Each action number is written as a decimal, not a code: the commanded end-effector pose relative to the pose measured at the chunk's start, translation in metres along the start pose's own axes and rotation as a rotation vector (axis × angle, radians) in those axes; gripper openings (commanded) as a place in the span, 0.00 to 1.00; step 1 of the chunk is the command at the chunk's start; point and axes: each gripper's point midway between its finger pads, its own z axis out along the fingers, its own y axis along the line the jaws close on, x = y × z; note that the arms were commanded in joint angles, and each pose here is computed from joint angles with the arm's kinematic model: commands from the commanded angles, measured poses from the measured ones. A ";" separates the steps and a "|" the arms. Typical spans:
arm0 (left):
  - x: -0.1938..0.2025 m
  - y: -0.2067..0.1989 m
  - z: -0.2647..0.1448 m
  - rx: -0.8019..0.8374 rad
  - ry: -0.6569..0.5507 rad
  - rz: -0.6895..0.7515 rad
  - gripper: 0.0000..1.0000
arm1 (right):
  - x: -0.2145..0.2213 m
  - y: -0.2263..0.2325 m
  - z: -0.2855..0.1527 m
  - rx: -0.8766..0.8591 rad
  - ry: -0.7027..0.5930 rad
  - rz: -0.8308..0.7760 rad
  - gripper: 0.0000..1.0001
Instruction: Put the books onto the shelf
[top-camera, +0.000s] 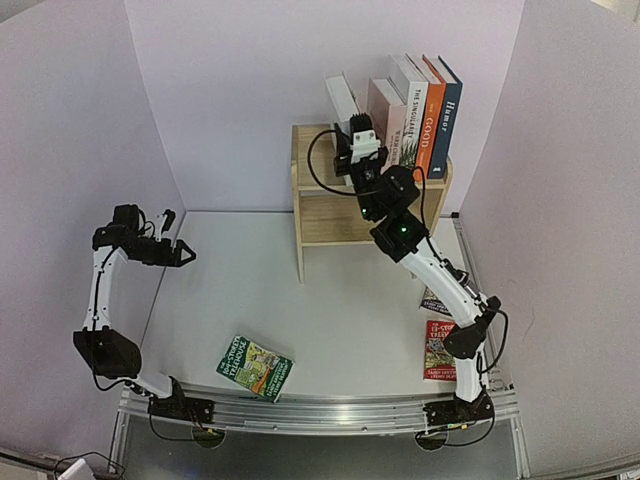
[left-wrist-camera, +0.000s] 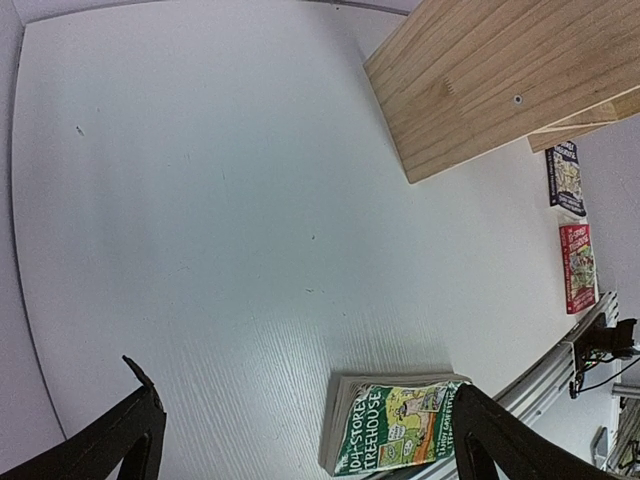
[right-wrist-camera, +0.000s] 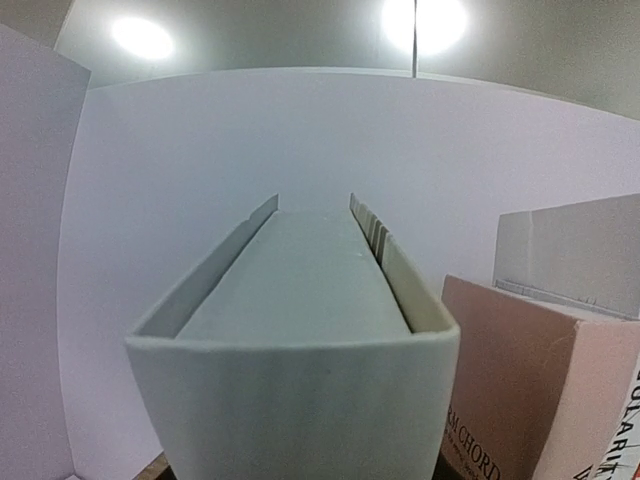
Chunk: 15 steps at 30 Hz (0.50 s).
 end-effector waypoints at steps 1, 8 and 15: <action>-0.004 -0.006 -0.009 -0.010 -0.040 0.033 1.00 | -0.020 -0.032 0.005 0.098 -0.090 -0.005 0.22; -0.003 -0.006 -0.005 0.003 -0.034 0.021 1.00 | 0.010 -0.046 0.014 0.142 -0.036 -0.019 0.22; -0.001 -0.005 -0.003 0.005 -0.024 0.018 0.99 | 0.014 -0.045 0.016 0.140 -0.032 -0.028 0.24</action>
